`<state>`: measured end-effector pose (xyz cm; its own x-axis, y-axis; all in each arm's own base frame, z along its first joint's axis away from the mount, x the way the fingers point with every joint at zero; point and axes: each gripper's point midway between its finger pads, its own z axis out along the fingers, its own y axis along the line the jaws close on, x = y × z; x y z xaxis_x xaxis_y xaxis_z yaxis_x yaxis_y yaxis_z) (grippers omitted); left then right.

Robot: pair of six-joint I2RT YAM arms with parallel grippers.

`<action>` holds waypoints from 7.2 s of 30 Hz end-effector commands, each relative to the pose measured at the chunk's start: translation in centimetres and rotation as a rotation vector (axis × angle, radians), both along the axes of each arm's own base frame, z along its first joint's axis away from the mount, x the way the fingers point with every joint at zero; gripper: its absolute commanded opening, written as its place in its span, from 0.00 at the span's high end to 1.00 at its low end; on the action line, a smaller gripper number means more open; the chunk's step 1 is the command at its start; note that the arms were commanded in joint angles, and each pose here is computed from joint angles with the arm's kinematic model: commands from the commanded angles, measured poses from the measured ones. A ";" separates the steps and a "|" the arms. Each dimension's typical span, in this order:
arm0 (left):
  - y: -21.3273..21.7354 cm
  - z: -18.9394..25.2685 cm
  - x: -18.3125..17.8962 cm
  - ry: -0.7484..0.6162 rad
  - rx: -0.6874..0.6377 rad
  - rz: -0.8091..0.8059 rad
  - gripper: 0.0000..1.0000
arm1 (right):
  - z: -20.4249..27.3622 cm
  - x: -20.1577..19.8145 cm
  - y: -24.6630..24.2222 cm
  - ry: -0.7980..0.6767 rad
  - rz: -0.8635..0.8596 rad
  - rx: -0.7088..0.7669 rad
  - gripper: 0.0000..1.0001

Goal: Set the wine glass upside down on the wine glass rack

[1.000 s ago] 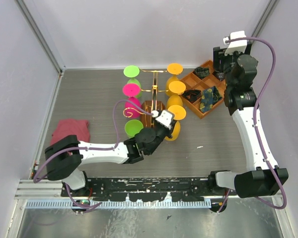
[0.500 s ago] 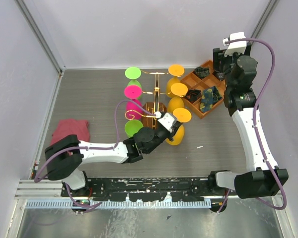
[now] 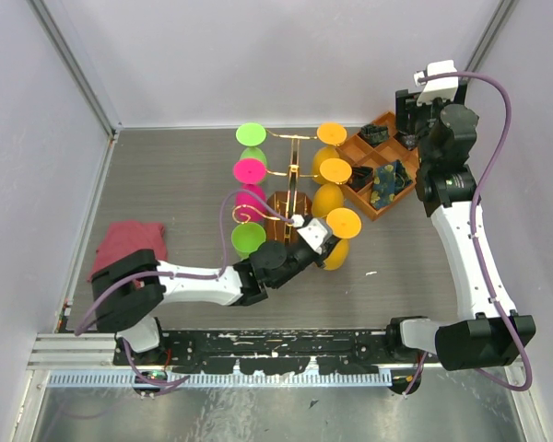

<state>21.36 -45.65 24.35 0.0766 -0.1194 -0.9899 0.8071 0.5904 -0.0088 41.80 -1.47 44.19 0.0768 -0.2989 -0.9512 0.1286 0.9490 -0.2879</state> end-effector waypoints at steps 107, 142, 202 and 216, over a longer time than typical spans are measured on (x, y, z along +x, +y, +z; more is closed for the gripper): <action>25.7 -7.3 2.7 0.896 0.174 0.696 0.73 | 4.9 -2.1 4.2 0.006 0.208 0.260 0.09; 39.5 20.9 10.8 0.118 0.040 1.134 1.00 | 4.8 -0.6 13.7 0.052 0.586 0.374 0.11; 27.9 21.1 10.0 0.283 -0.165 0.525 0.24 | 5.2 3.2 21.5 -0.145 0.691 0.247 0.99; 22.5 25.5 10.2 0.149 0.102 0.239 0.15 | 7.1 -1.4 25.3 -0.327 0.900 -0.177 0.99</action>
<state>31.02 -19.78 50.15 -0.0484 -0.1527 -0.9871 0.5027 0.8502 -0.1562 44.60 22.46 46.15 0.3554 -0.1041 -0.9289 -0.5731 0.7608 -0.3046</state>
